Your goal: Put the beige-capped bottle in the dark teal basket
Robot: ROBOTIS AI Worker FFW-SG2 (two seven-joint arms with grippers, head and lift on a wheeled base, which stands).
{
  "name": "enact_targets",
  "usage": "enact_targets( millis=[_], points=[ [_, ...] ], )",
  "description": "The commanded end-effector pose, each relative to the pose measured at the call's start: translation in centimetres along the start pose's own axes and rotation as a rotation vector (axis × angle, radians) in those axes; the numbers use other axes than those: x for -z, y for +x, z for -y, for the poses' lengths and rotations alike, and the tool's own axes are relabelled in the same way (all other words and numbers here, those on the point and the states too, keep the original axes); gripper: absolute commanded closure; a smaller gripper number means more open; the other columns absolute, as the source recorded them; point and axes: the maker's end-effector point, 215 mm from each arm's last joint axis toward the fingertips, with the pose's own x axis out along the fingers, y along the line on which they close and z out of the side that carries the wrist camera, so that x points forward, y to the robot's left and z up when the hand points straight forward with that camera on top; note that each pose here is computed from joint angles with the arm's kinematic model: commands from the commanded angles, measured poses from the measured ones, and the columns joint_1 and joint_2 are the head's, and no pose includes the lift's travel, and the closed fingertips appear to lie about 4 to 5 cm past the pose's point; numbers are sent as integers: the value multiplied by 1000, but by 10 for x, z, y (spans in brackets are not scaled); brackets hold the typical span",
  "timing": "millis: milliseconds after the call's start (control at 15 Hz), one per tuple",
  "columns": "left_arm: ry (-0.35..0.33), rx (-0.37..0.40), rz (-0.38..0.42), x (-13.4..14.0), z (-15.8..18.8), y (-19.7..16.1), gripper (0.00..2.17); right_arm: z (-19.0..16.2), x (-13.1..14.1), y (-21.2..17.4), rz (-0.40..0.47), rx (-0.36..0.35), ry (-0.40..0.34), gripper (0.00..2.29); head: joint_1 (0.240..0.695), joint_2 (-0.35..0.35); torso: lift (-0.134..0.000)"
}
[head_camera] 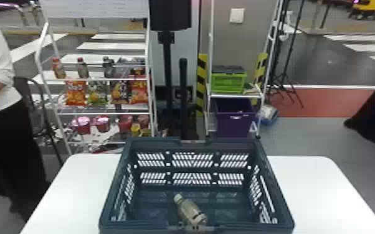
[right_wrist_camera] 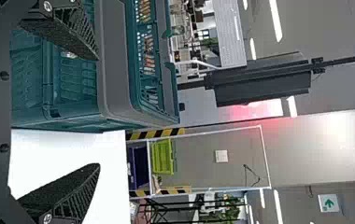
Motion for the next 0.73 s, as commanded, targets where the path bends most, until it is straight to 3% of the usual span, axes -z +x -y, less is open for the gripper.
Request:
enact_targets(
  millis=[0, 667],
  points=[
    [3, -2, -7, 2, 0, 0, 154, 2, 3, -2, -4, 2, 2, 80, 499, 0, 0],
    [9, -2, -9, 3, 2, -3, 154, 5, 5, -3, -8, 0, 3, 83, 499, 0, 0]
  ],
)
